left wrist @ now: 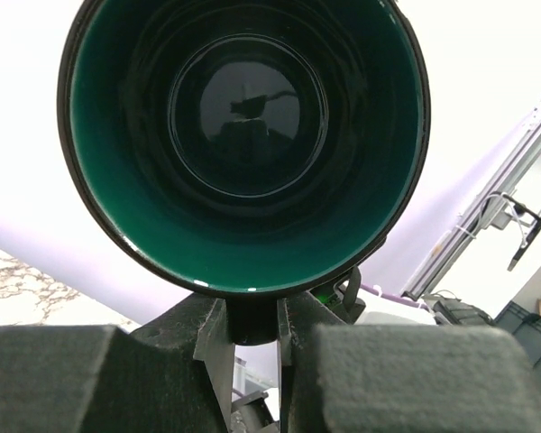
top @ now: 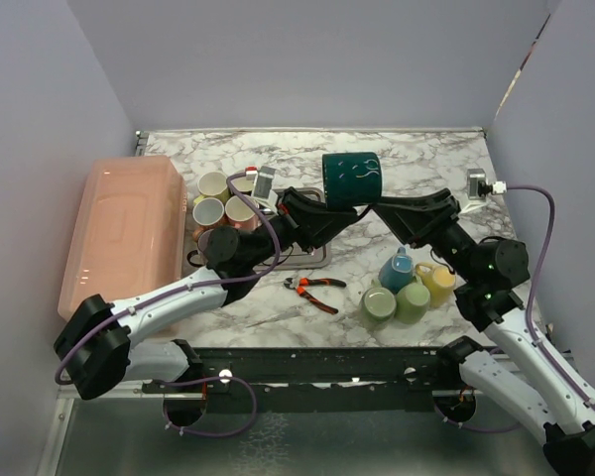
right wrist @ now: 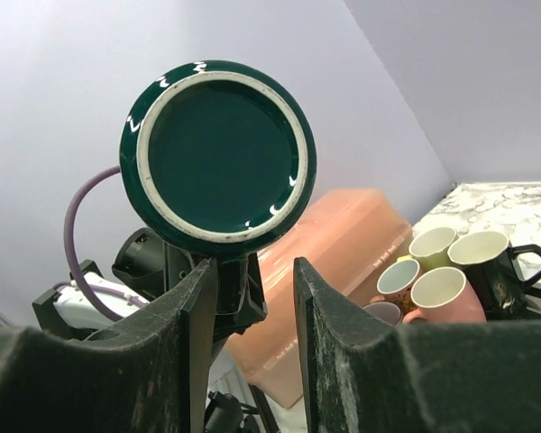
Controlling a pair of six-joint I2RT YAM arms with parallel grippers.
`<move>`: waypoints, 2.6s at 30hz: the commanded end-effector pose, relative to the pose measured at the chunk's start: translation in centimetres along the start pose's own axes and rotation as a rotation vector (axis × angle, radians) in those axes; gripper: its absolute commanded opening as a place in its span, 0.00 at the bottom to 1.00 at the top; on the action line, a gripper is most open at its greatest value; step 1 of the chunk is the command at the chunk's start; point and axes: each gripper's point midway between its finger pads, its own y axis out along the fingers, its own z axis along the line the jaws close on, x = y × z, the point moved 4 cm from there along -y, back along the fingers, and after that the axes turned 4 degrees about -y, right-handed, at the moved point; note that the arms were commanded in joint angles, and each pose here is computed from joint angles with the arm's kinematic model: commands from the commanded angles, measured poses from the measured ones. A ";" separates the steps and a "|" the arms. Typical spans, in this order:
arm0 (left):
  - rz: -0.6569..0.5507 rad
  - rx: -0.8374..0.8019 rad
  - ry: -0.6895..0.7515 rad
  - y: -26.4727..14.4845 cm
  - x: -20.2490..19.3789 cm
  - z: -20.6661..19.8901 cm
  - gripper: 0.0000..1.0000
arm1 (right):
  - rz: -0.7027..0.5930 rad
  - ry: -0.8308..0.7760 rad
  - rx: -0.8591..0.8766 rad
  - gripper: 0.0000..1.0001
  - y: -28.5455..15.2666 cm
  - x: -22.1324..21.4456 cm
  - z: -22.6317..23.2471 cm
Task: Turn the mug right side up
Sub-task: Turn over the cup at the center of the board, then place the cup on the tray.
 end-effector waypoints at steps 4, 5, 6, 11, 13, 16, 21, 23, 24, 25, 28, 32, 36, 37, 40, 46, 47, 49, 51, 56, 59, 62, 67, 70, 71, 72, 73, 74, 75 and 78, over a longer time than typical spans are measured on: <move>-0.011 0.029 0.151 -0.5 1.1 -0.9 0.00 | -0.066 -0.015 -0.126 0.39 0.3 1.2 -1.9; 0.000 0.106 0.179 -0.7 1.1 0.2 0.00 | -0.066 -0.021 -0.142 0.39 0.2 1.3 -2.0; 0.015 0.190 0.204 -1.1 1.1 1.4 0.00 | -0.068 -0.027 -0.161 0.39 0.1 1.4 -2.1; 0.095 0.707 0.351 -5.0 1.7 7.8 0.00 | -0.053 -0.051 -0.324 0.40 -0.5 1.5 -4.1; 0.146 0.879 0.401 -7.3 1.8 9.4 0.00 | -0.052 -0.054 -0.391 0.41 -0.7 1.5 -5.0; 0.225 1.055 0.433 -10.6 1.2 10.9 0.00 | -0.047 -0.054 -0.465 0.42 -1.1 1.3 -6.2; 0.299 1.202 0.411 -14.6 -0.1 11.6 0.00 | -0.033 -0.059 -0.552 0.42 -1.4 0.9 -7.7; 0.338 1.256 0.398 -16.0 -0.9 12.1 0.00 | -0.023 -0.060 -0.575 0.42 -1.4 0.7 -8.1; 0.358 1.286 0.392 -16.7 -1.2 12.3 0.00 | -0.018 -0.061 -0.584 0.42 -1.5 0.6 -8.3; 0.378 1.316 0.388 -17.4 -1.6 12.5 0.00 | -0.016 -0.064 -0.592 0.42 -1.5 0.6 -8.4; 0.449 1.385 0.381 -19.1 -2.7 13.3 0.00 | -0.007 -0.071 -0.610 0.42 -1.6 0.5 -8.7; 0.513 1.470 0.402 -20.6 -3.3 14.6 0.00 | 0.025 -0.085 -0.622 0.42 -1.5 0.4 -8.8; 0.544 1.532 0.402 -21.7 -3.4 16.1 0.00 | 0.038 -0.091 -0.635 0.43 -1.7 0.2 -9.1; 0.546 1.550 0.402 -22.1 -3.4 16.6 0.00 | 0.038 -0.094 -0.635 0.43 -1.7 0.2 -9.0; 0.533 1.595 0.372 -23.2 -3.0 18.0 0.00 | 0.038 -0.097 -0.641 0.43 -1.6 0.3 -9.1; 0.502 1.607 0.312 -24.5 -2.5 19.9 0.00 | 0.051 -0.088 -0.662 0.43 -1.5 0.0 -9.7; 0.508 1.617 0.309 -24.8 -2.5 20.0 0.00 | 0.050 -0.088 -0.667 0.43 -1.5 0.0 -9.8; 0.519 1.630 0.301 -25.3 -2.8 20.3 0.00 | 0.047 -0.089 -0.672 0.43 -1.4 0.0 -9.8; 0.528 1.638 0.300 -25.7 -3.0 20.4 0.00 | 0.049 -0.090 -0.674 0.43 -1.4 0.0 -9.9; 0.511 1.641 0.293 -25.9 -3.0 20.9 0.00 | 0.062 -0.083 -0.674 0.43 -1.3 -0.4 -10.1; 0.509 1.649 0.290 -26.1 -2.9 21.1 0.00 | 0.069 -0.079 -0.672 0.43 -1.2 -0.5 -10.2; 0.509 1.660 0.292 -26.4 -2.8 21.3 0.00 | 0.064 -0.080 -0.671 0.43 -1.2 -0.4 -10.1; 0.513 1.682 0.284 -26.8 -2.9 21.2 0.12 | 0.082 -0.078 -0.687 0.43 -1.6 -0.7 -10.2; 0.524 1.694 0.278 -27.0 -2.9 21.1 0.24 | 0.084 -0.077 -0.684 0.43 -1.6 -0.7 -10.2; 0.524 1.698 0.277 -27.0 -2.9 21.0 0.26 | 0.086 -0.076 -0.684 0.43 -1.6 -0.8 -10.2; 0.524 1.703 0.278 -27.1 -2.9 21.0 0.29 | 0.087 -0.075 -0.683 0.43 -1.6 -0.8 -10.2; 0.522 1.708 0.278 -27.1 -2.8 20.9 0.30 | 0.087 -0.073 -0.682 0.43 -1.6 -0.8 -10.1; 0.522 1.713 0.280 -27.1 -2.7 20.8 0.33 | 0.087 -0.073 -0.680 0.43 -1.6 -0.7 -10.1; 0.518 1.716 0.281 -27.1 -2.6 20.8 0.35 | 0.089 -0.073 -0.678 0.43 -1.6 -0.8 -10.1; 0.510 1.731 0.291 -27.1 -2.2 20.5 0.37 | 0.091 -0.070 -0.677 0.43 -1.5 -0.8 -10.0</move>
